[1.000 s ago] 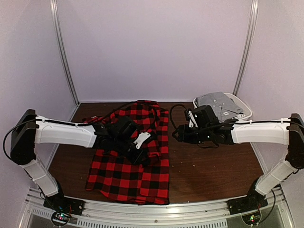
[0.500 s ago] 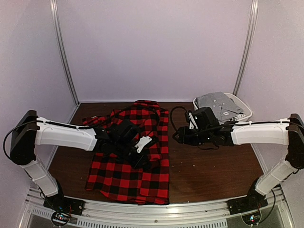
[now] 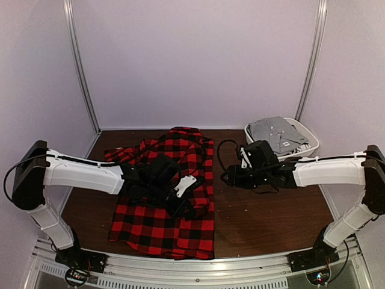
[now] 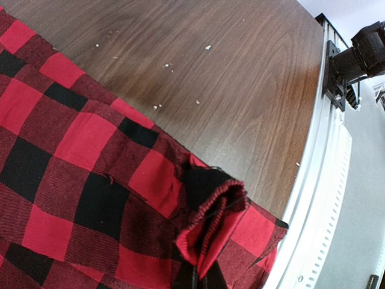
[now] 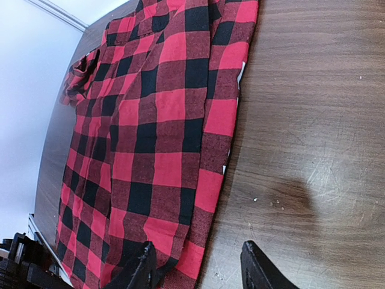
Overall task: Fold and stack the long sleeve shirts
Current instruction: Fold the sleeve at the center of the board, then move the right arm to the center of the board with the 1/3-folded shirt.
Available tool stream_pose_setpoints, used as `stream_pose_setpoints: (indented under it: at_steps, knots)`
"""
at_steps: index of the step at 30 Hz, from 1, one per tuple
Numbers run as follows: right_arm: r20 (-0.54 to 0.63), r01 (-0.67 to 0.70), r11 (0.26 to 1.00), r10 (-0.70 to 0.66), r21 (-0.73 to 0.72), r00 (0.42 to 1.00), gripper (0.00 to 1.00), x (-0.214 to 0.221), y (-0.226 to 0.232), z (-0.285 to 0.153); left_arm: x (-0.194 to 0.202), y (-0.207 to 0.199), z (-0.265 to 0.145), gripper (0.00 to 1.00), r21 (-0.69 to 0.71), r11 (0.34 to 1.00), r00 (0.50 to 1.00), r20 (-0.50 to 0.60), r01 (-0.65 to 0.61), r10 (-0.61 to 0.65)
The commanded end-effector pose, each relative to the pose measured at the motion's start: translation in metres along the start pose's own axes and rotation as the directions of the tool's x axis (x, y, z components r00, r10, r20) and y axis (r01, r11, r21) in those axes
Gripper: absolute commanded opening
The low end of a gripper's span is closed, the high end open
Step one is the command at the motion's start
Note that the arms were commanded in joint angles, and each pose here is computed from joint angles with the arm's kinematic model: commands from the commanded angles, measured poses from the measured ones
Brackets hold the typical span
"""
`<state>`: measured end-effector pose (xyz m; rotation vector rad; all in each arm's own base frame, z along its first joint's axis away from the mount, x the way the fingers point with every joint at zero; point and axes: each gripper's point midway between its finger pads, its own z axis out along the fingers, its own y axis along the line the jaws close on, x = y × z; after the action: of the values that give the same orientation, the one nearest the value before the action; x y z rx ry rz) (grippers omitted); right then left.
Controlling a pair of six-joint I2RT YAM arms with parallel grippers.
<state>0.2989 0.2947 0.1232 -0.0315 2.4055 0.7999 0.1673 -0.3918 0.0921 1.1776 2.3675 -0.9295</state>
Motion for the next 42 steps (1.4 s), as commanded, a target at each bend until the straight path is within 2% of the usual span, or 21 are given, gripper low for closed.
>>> stream_pose_setpoints:
  at_steps: [1, 12, 14, 17, 20, 22, 24, 28, 31, 35, 42]
  knots:
    - [0.027, -0.012, 0.999, 0.013, -0.034, 1.000, 0.49, -0.004, 0.006, -0.008, -0.002, -0.011, 0.003, 0.00, 0.037, 0.999, 1.000, 0.017, -0.015, 0.014]
    - [0.019, -0.016, 0.999, 0.017, -0.034, 1.000, 0.49, 0.002, 0.003, -0.005, 0.004, -0.016, 0.006, 0.01, 0.054, 0.998, 1.000, 0.007, -0.018, 0.018]
    - [0.017, -0.016, 0.999, 0.016, -0.033, 1.000, 0.49, 0.003, 0.002, -0.004, 0.005, -0.015, 0.006, 0.04, 0.053, 0.998, 1.000, 0.006, -0.017, 0.016]
    - [0.013, -0.013, 1.000, 0.013, -0.029, 1.000, 0.49, 0.004, 0.001, -0.002, 0.003, -0.017, 0.003, 0.19, 0.058, 0.998, 1.000, 0.013, -0.022, 0.021]
    - [0.008, -0.014, 1.000, 0.014, -0.026, 1.000, 0.49, 0.006, 0.000, -0.001, -0.002, -0.021, -0.004, 0.48, 0.060, 0.998, 0.999, 0.040, -0.029, 0.026]
    - [0.003, -0.014, 1.000, 0.014, -0.026, 1.000, 0.49, 0.007, 0.000, 0.000, -0.007, -0.024, -0.010, 0.59, 0.064, 0.997, 0.997, 0.068, -0.036, 0.031]
    - [-0.003, -0.011, 1.000, 0.011, -0.025, 1.000, 0.49, 0.009, -0.001, 0.002, -0.011, -0.024, -0.015, 0.66, 0.058, 0.998, 0.996, 0.087, -0.035, 0.030]
    - [-0.016, -0.002, 1.000, 0.001, -0.029, 1.000, 0.49, 0.012, 0.002, 0.007, -0.019, -0.021, -0.023, 0.67, 0.048, 0.999, 0.993, 0.117, -0.016, 0.010]
    - [-0.023, 0.007, 1.000, -0.008, -0.028, 1.000, 0.49, 0.012, 0.005, 0.012, -0.022, -0.002, -0.029, 0.67, -0.004, 0.999, 0.989, 0.139, 0.044, -0.043]
    - [-0.023, 0.030, 0.999, -0.030, -0.019, 0.999, 0.49, 0.008, 0.008, 0.024, -0.021, 0.045, -0.046, 0.68, -0.111, 0.975, 0.969, 0.180, 0.194, -0.172]
    - [-0.013, 0.073, 0.997, -0.072, 0.016, 0.997, 0.49, -0.012, 0.011, 0.059, 0.027, 0.142, -0.084, 0.68, -0.279, 0.804, 0.847, 0.263, 0.526, -0.462]
